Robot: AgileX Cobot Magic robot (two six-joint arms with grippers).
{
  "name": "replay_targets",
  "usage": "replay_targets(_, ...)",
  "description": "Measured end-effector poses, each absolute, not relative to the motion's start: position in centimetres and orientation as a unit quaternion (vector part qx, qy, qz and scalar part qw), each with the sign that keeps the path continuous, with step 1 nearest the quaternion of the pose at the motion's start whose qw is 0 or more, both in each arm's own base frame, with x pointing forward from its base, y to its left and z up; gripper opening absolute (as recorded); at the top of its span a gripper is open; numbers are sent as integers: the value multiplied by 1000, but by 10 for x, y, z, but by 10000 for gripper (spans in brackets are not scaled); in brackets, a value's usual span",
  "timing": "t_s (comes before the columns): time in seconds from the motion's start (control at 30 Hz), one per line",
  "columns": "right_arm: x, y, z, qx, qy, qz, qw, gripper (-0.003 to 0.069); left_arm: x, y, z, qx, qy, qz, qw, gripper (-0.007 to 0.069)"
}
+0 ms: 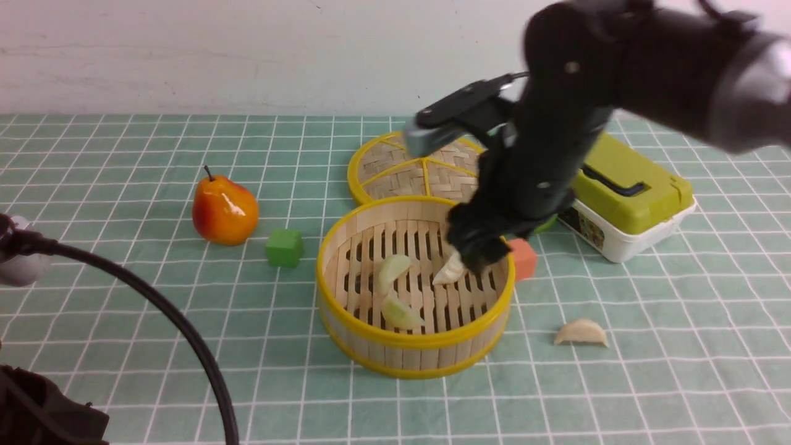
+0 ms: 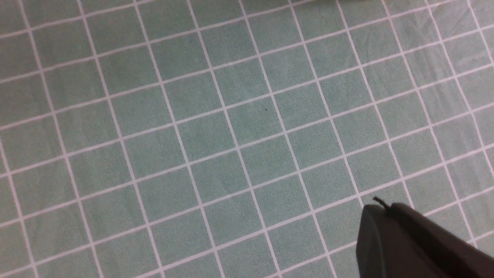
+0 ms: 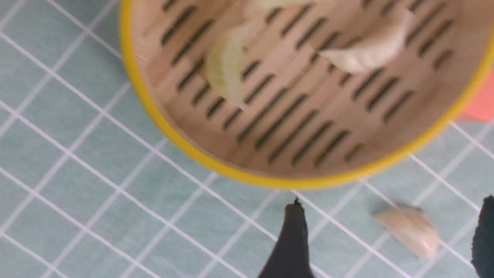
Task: Put the dumplings into the steamer on the table with the blue tablecloth.
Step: 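Reach for and grasp a dumpling lying on the table beside the steamer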
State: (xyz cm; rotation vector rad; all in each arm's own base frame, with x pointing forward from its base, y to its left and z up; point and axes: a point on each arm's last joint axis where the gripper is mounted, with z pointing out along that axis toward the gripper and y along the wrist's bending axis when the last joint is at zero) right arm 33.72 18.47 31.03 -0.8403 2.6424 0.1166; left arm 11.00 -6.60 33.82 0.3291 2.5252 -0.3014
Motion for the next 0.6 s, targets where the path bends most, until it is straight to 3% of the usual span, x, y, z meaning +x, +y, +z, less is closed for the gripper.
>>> replay_targets(0.1, 337, 150, 301, -284, 942, 29, 174, 573, 110, -66, 338, 123, 944, -113, 285, -11)
replay_targets(0.27, 348, 106, 253, -283, 947, 22, 149, 555, 111, -66, 339, 123, 943, -115, 289, -11)
replay_targets(0.6, 374, 113, 183, -410, 904, 10, 120, 536, 111, -67, 339, 122, 942, -117, 291, -5)
